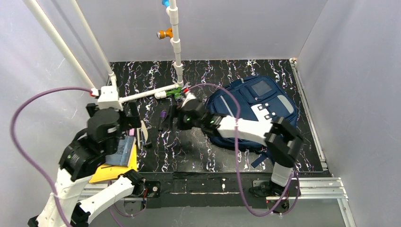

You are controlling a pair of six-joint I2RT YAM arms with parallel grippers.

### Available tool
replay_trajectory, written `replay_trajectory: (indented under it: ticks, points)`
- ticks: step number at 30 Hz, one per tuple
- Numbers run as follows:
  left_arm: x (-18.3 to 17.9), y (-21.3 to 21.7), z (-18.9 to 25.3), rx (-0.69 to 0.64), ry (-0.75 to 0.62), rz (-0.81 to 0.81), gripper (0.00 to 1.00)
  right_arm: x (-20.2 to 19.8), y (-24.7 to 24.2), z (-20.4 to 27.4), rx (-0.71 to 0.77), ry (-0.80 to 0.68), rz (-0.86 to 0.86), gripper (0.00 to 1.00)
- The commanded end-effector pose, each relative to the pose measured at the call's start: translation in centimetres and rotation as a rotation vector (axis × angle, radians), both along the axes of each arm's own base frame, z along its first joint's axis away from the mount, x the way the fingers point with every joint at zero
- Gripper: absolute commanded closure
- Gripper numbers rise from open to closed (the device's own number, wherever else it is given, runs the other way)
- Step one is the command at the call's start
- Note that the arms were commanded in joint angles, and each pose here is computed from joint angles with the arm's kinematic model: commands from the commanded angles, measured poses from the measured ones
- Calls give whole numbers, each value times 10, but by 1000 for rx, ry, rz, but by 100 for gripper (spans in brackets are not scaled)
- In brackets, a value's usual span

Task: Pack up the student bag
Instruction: Pick up the book at the corner of the board.

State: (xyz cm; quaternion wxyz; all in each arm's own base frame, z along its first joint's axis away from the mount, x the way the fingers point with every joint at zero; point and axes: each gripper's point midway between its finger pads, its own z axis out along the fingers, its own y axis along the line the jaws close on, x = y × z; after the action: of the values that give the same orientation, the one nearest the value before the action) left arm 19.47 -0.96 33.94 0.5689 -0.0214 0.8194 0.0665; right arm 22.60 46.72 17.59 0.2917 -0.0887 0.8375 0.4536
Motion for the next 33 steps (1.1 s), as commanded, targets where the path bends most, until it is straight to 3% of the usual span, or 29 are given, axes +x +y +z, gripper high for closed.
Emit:
replay_trajectory:
  ticks: [1, 3, 8, 17, 21, 26, 33]
  points:
    - [-13, 7, 34, -27, -61, -32, 2, -57, 91, 50, 273, 70, 188, 15]
    - [-16, 1, 34, -47, -42, -69, 2, -72, 119, 35, 270, 101, 258, 35]
    - [-26, -4, 38, -58, -19, -136, 2, -111, 167, -7, 232, 159, 353, 38]
    - [-45, 11, 51, -67, -67, -144, 2, -130, 192, -68, 126, 220, 317, 32]
    - [-49, 11, 53, -85, -70, -157, 2, -130, 187, -95, 82, 255, 288, 24]
    - [-54, 12, 56, -91, -80, -169, 2, -115, 183, -107, 47, 237, 200, 11]
    - [-54, 12, 56, -77, -69, -177, 2, -59, 188, -105, 151, 230, 118, 8]
